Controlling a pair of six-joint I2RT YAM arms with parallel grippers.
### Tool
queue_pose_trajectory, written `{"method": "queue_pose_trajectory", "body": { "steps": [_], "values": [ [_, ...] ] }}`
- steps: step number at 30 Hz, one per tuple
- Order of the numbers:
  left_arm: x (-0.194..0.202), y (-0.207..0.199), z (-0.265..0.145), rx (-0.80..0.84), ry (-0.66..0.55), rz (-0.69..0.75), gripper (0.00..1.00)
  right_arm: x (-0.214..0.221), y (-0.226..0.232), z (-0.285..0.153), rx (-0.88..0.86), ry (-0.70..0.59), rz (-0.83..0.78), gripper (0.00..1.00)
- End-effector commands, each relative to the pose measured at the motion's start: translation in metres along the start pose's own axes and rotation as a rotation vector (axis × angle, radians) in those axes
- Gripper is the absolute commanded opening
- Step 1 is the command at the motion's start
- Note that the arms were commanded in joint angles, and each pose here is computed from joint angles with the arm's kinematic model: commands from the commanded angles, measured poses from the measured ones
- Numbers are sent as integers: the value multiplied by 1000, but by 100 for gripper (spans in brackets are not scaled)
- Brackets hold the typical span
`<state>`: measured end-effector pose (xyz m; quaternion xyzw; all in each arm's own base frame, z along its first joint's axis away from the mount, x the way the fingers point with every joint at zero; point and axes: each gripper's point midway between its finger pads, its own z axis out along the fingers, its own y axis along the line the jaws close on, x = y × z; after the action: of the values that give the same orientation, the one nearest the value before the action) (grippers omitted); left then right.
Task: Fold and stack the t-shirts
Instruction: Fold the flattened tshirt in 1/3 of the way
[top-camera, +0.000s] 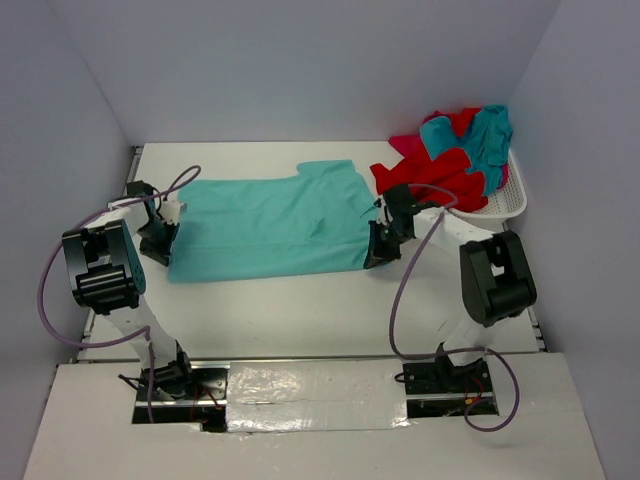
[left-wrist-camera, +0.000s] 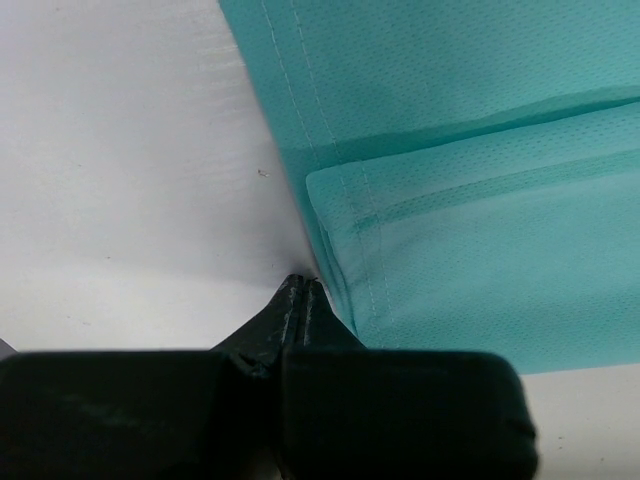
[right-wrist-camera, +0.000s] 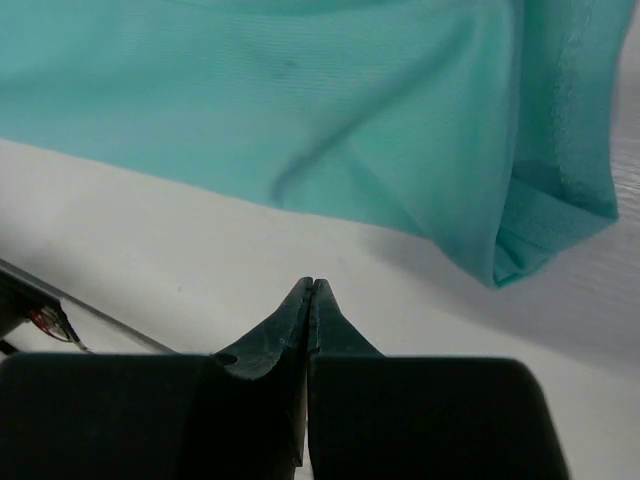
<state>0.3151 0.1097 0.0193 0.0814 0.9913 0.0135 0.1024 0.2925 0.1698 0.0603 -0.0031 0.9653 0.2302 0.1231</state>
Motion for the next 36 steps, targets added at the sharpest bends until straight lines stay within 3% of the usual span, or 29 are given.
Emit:
{"method": "queue_pose_trajectory", "body": {
  "steps": [1,7,22,24,25,27,28,29,33,36],
  "values": [
    [-11,5,-6,-14,-18,13,0,0,-7,18,-13,31,65,0],
    [-6,5,-4,-25,-11,22,0,-42,-32,24,-16,-39,131,0],
    [-8,-3,-5,21,-27,22,0,-43,-99,8,56,-57,253,0],
    [-7,-6,-6,34,-31,17,0,-48,-99,-7,90,-99,230,8],
    [-9,-9,-6,49,-40,17,1,-48,-96,-16,94,-114,219,28],
    [-9,-11,-6,57,-37,8,1,-39,-96,-20,99,-110,222,48],
    [-10,-11,-6,61,-39,6,1,-38,-92,-25,94,-126,219,68],
    [-11,-12,-7,64,-40,6,0,-27,-92,-22,88,-111,241,82],
    [-12,-13,-8,69,-47,-4,0,-16,-81,-10,21,-105,270,86],
    [-14,-13,-10,70,-51,-4,0,-12,-76,5,6,-75,268,79]
  ]
}}
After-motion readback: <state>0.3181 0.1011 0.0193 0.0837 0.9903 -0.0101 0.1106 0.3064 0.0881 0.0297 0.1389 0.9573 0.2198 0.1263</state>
